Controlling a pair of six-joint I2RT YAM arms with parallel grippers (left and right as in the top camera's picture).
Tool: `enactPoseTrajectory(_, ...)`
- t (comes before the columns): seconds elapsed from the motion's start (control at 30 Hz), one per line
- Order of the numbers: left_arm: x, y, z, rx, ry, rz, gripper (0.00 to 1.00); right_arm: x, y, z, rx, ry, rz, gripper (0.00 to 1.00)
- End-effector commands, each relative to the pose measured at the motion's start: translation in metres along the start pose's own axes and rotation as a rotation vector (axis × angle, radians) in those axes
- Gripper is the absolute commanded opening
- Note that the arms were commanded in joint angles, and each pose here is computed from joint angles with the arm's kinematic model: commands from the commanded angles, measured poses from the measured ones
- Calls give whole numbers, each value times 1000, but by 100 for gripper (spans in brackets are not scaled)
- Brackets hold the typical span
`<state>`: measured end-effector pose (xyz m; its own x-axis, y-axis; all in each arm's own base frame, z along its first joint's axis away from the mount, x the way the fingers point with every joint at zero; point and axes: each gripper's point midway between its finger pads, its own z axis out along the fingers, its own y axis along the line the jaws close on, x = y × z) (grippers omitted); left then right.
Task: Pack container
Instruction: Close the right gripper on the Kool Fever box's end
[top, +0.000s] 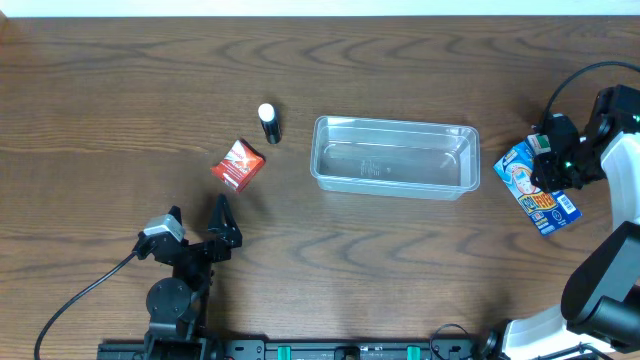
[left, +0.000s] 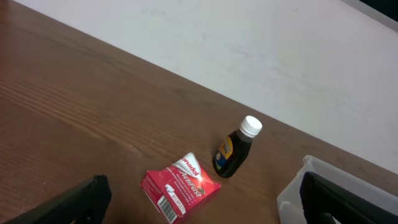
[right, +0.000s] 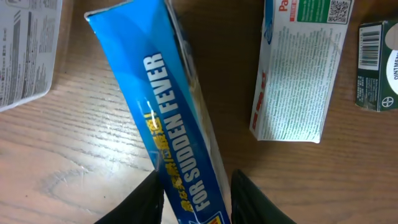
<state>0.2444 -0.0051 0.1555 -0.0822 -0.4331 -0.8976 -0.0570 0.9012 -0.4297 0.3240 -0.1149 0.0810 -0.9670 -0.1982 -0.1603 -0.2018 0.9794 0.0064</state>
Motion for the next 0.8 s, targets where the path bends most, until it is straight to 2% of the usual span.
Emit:
enactPoseTrajectory(0.0,13,13,1,-50,31,22,98,2,-2,1,1,3,10,33)
enactPoseTrajectory(0.27,13,13,1,-50,31,22,98,0,-3,1,3,-5,10,27)
enactPoseTrajectory(0.4,13,13,1,-50,31,22,98,-2,1,2,-18,-17,9,27)
enactPoseTrajectory(0.6,13,13,1,-50,31,22,98,-1,-1,2,-7,-12,10,16)
enactPoseTrajectory(0.77,13,13,1,-50,31,22,98,-1,-2,2,0,-10,9,13)
